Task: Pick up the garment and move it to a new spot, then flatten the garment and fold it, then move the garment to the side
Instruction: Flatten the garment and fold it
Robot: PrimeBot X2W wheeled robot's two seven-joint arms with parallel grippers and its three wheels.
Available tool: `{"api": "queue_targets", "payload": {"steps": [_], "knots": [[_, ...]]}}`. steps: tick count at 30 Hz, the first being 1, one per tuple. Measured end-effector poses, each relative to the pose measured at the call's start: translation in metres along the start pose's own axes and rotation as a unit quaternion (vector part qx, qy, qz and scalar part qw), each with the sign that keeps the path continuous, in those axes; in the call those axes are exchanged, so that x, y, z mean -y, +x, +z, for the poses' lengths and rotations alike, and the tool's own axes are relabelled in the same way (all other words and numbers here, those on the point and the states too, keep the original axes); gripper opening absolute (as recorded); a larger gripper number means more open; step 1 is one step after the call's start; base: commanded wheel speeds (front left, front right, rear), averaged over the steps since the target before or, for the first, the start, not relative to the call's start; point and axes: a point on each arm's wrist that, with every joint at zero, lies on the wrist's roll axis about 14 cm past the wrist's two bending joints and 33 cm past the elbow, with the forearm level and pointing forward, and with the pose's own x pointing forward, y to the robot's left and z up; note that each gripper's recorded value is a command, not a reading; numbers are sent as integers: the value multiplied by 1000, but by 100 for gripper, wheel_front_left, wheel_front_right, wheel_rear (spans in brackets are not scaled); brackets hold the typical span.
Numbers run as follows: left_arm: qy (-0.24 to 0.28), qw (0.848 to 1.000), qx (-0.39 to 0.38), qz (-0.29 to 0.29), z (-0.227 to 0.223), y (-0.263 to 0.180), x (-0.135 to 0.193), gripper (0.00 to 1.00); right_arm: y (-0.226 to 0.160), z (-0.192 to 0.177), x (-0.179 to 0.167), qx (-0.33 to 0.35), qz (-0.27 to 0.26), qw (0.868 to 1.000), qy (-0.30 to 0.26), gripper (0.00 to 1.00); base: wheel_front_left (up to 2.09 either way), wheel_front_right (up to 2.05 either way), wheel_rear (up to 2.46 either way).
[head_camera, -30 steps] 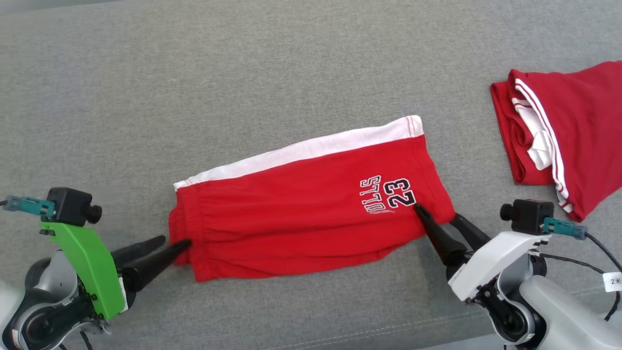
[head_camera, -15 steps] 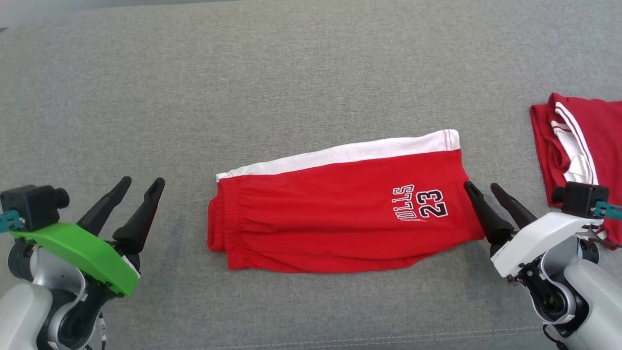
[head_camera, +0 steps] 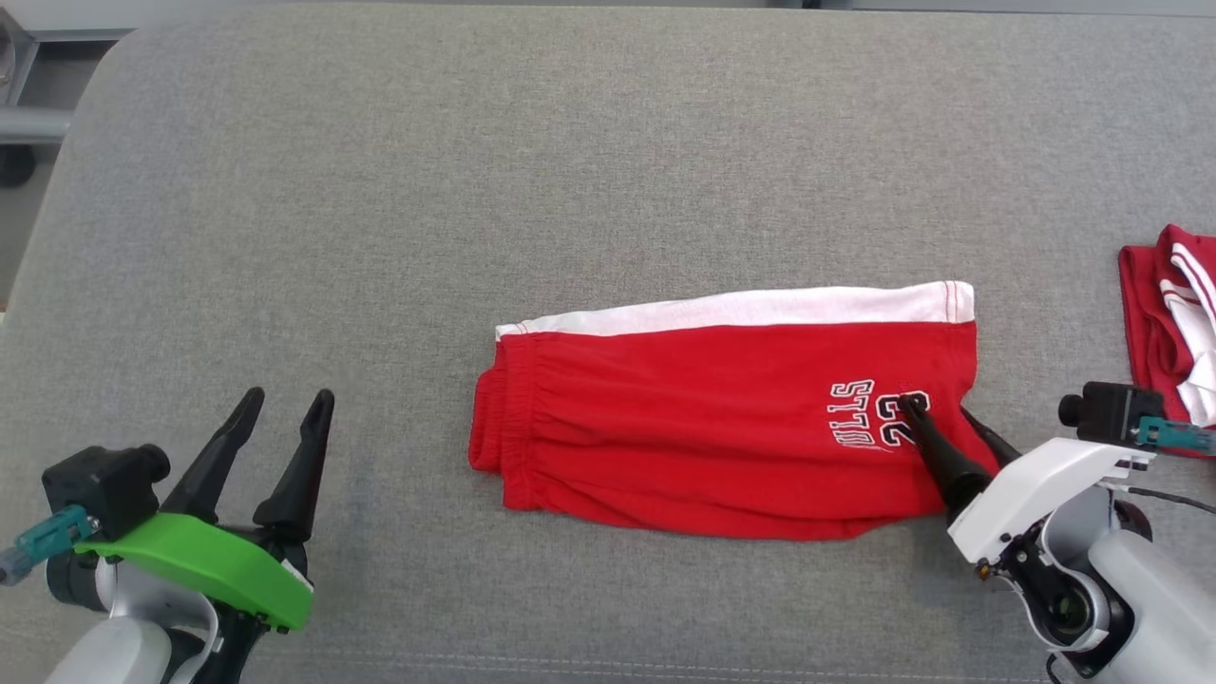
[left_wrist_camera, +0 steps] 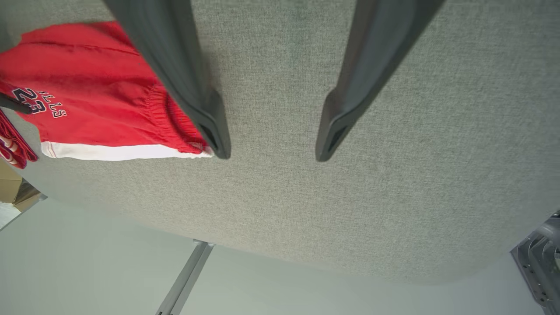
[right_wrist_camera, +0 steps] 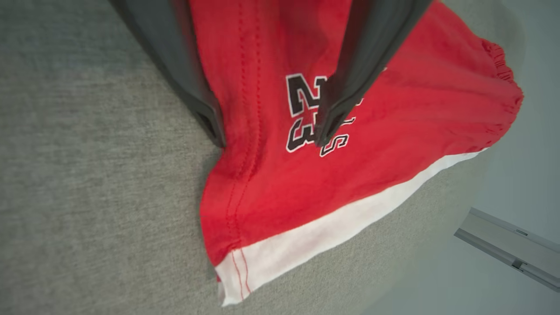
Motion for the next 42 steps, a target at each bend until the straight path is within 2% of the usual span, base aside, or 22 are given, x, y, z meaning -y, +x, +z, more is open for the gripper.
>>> {"api": "queue_targets", "payload": {"steps": [5, 6, 7, 9, 11, 17, 30, 42], "knots": [[-1, 1000, 3, 8, -7, -4, -2, 100, 4, -6, -7, -7, 4, 1000, 12, 100, 0, 0, 0], [-2, 1000, 5, 7, -8, -3, 0, 100, 5, -6, -8, -7, 5, 1000, 16, 83, 0, 0, 0], [-4, 1000, 7, 7, -9, -3, 0, 100, 7, -4, -10, -6, 6, 1000, 18, 47, 0, 0, 0], [-4, 1000, 5, 9, -11, -3, 0, 100, 9, -1, -10, 0, 4, 1000, 28, 30, 0, 0, 0], [-4, 1000, 1, 11, -14, -4, -2, 100, 10, 0, -8, 1, -1, 999, 34, 0, 0, 0, 0], [-9, 1000, -2, 13, -21, -4, 1, 100, 6, -1, 7, -3, -24, 999, 47, 0, 0, 0, 0], [-12, 1000, -13, -2, -34, 6, 12, 100, -8, 7, 37, 9, -57, 998, 38, 0, 0, 0, 0], [-10, 1000, -22, -7, -41, 6, 16, 100, 7, 7, 3, -3, 5, 1000, -29, 0, 0, 0, 0]]}}
